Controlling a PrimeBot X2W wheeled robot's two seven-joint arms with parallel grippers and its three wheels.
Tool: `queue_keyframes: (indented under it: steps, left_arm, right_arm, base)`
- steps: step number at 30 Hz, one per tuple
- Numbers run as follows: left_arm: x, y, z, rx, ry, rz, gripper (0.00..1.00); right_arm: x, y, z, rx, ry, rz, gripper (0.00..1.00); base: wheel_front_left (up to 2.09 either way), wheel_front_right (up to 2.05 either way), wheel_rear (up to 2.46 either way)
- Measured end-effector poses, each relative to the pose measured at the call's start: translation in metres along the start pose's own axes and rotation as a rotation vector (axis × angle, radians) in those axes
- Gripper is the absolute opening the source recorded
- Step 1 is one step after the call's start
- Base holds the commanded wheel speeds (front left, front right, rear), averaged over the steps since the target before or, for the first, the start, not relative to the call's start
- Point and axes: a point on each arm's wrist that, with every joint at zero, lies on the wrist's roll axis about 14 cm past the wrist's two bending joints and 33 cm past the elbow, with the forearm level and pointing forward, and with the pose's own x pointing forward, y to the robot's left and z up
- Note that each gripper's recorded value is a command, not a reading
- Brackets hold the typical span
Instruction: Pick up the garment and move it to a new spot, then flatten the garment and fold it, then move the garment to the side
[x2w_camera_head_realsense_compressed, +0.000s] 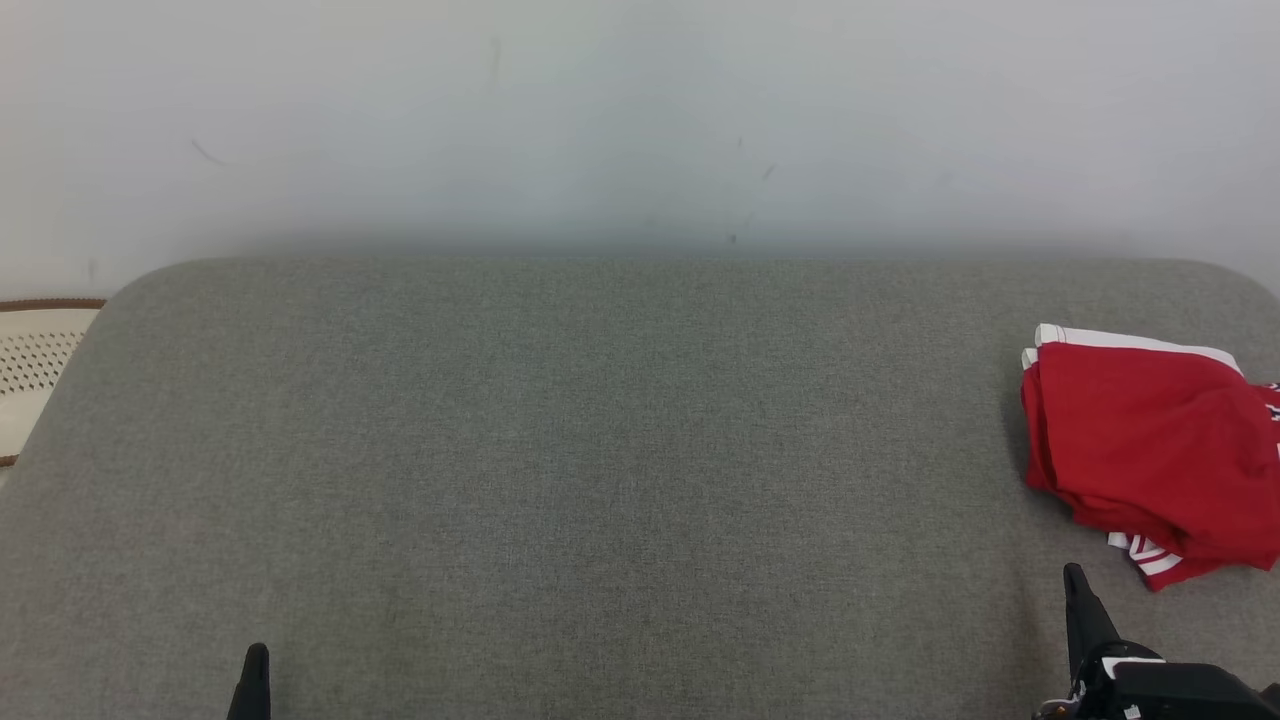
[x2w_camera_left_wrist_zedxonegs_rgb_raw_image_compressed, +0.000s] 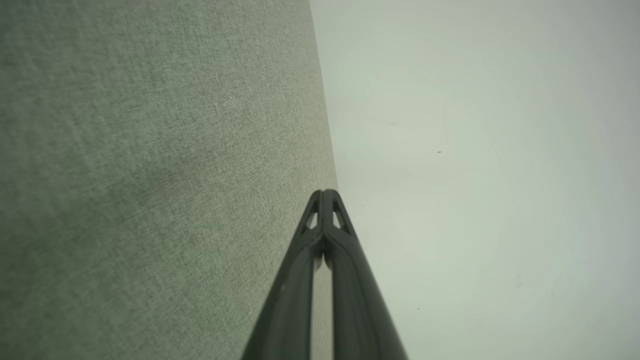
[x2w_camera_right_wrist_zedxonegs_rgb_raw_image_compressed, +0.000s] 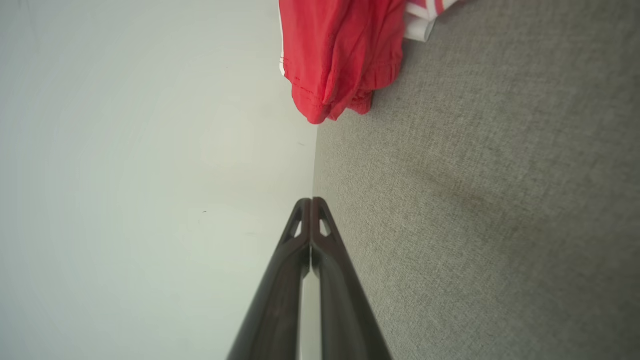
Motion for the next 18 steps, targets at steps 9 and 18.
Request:
queue_keyframes:
  steps: [9,18]
  left_arm:
    - [0.0009,-0.0017,-0.0002,-0.07,0.006,-0.01,0.0]
    - [0.003,-0.0052,-0.0002,-0.136,0.013,-0.024,0.0]
  right_arm:
    - [0.0014,0.0021,0.0009,0.074,0.002,0.01,0.0]
    - [0.0028,0.0045,0.002,0.143,0.003,0.021,0.0]
  base:
    - [0.0,0.0,0.0]
    - [0.0,0.0,0.0]
